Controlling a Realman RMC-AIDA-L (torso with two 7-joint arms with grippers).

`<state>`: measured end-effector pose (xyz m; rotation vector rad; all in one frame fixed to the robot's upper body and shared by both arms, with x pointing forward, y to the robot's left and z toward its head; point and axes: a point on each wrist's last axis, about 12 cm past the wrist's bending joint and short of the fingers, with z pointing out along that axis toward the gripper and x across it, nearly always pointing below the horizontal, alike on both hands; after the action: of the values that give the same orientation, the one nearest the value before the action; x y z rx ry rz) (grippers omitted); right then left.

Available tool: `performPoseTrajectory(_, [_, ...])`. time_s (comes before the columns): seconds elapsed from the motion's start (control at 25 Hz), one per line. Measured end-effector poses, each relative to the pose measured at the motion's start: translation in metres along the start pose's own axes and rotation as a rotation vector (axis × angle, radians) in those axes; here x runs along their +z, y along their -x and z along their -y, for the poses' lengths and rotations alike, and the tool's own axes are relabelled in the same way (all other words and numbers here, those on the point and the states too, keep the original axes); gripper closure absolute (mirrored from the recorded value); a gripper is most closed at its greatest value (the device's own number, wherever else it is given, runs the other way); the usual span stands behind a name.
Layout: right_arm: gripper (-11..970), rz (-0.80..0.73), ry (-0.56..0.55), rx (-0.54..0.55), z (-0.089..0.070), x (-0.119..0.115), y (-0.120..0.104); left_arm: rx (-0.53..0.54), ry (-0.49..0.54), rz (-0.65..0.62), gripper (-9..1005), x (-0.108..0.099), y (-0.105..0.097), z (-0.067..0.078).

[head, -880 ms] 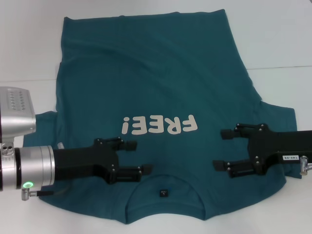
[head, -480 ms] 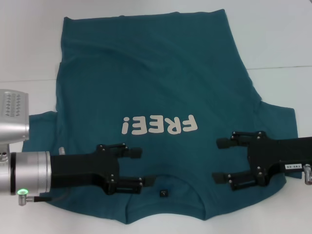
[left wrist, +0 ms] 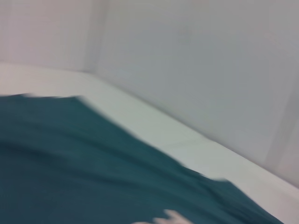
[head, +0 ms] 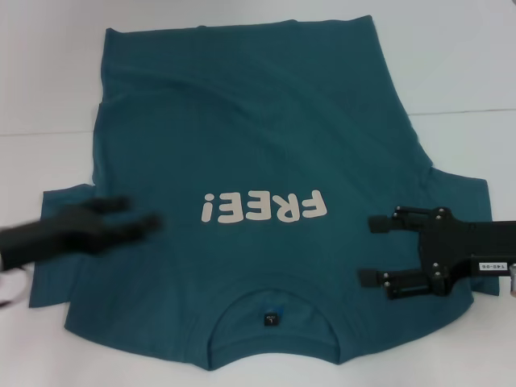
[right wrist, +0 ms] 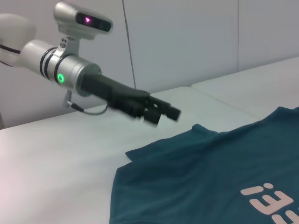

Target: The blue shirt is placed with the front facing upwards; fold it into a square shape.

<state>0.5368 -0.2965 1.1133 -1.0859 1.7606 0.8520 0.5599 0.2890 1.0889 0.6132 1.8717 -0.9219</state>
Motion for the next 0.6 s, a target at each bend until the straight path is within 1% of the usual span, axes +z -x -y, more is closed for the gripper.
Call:
performPoseTrajectory(0.08, [15,0.001,-0.003,0.003,0.0,-0.001,-0.001,-0.148,0.105,0.034,133,-0.022,0.002,-0.016])
performPoseTrajectory(0.12, [15,0.001,-0.004,0.004,0.0,-0.001,-0.001,-0.179,0.127,0.041,133,-0.027,0.002,-0.019])
performPoseTrajectory(0.16, [15,0.002,-0.004,0.004,-0.001,-0.001,-0.001,-0.244,0.169,0.042,132,-0.034,-0.001,-0.024])
performPoseTrajectory(0.24, [15,0.003,-0.005,0.004,-0.001,-0.001,-0.001,-0.337,0.233,0.004,132,-0.043,-0.007,-0.032])
performPoseTrajectory(0.32, [14,0.004,-0.003,0.004,-0.001,-0.001,-0.001,-0.395,0.274,-0.056,131,-0.048,-0.014,-0.035])
performPoseTrajectory(0.44, [14,0.005,0.002,0.006,-0.001,-0.001,-0.001,-0.437,0.305,-0.113,130,-0.052,-0.021,-0.036])
performPoseTrajectory(0.6, [14,0.005,0.002,0.008,-0.001,-0.001,-0.001,-0.429,0.335,-0.106,130,-0.058,-0.02,-0.038])
